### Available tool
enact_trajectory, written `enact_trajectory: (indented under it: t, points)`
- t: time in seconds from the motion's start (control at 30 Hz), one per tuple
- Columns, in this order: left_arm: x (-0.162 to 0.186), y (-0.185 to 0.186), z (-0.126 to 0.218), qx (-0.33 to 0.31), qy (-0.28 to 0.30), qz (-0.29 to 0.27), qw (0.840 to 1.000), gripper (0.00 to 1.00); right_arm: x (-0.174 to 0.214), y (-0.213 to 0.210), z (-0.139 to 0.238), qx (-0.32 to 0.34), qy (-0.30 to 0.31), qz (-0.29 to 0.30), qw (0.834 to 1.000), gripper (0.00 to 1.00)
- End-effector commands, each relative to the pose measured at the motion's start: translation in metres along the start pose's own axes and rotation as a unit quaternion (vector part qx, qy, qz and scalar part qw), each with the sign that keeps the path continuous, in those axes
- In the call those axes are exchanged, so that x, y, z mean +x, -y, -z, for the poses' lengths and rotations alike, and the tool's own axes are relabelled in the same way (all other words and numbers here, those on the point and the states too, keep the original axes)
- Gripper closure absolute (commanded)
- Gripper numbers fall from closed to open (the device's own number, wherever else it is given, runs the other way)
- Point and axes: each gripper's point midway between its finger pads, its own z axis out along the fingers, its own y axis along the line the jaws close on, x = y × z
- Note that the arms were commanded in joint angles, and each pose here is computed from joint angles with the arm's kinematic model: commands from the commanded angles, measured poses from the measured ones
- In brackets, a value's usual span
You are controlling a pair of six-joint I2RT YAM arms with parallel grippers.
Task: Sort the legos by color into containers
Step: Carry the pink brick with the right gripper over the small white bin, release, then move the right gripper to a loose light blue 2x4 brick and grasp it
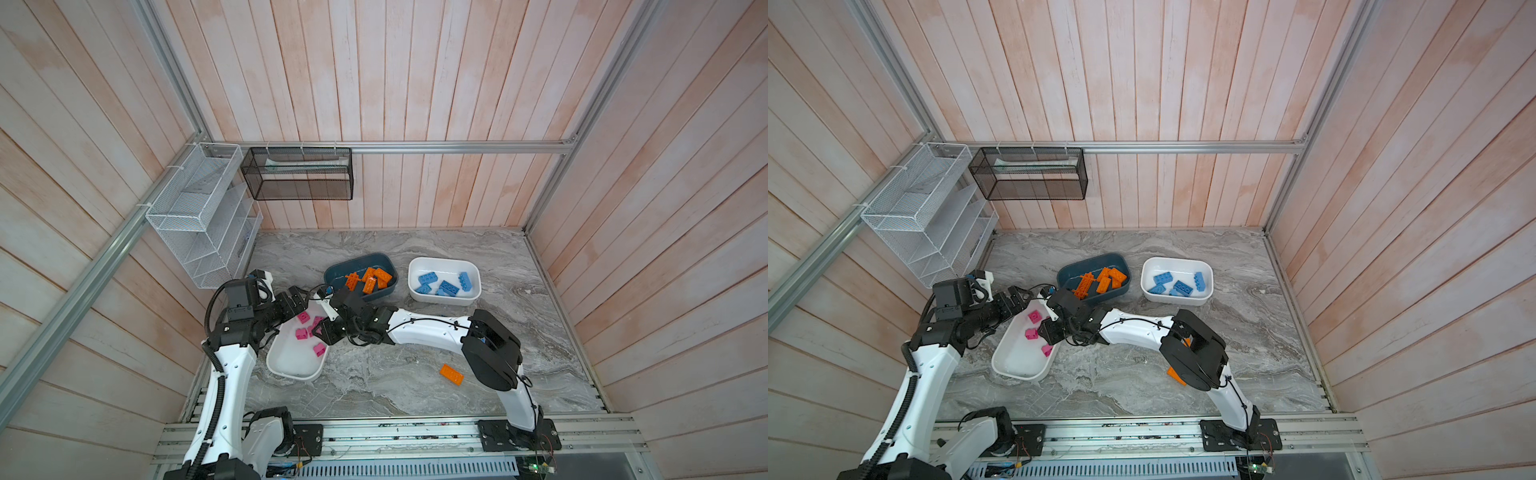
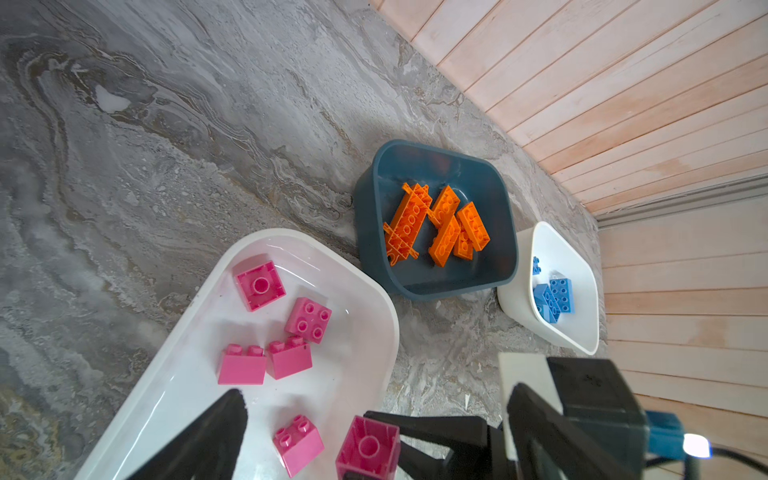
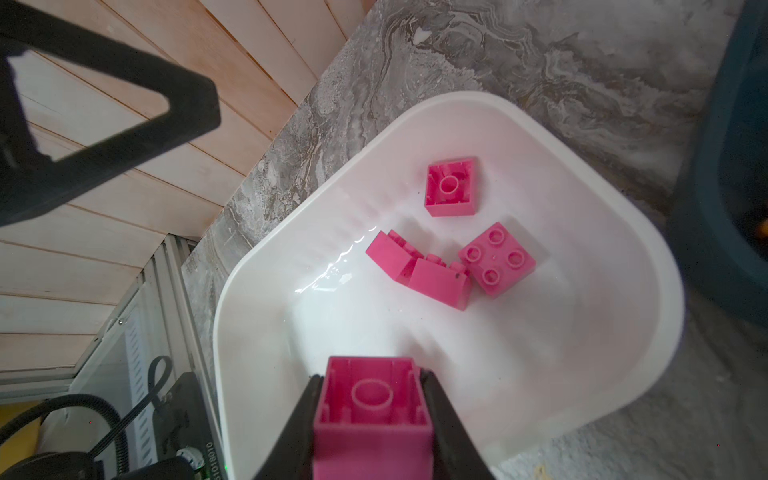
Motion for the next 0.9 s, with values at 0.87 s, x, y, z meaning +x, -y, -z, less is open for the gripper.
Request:
enact_trajectory:
  t: [0.87]
  points:
    - [0.026, 0.042, -0.003, 0.136, -0.056, 0.009, 0.989, 0.00, 0.073, 0.131, 0.241, 0.283, 0.027, -0.125, 0.951, 0.32]
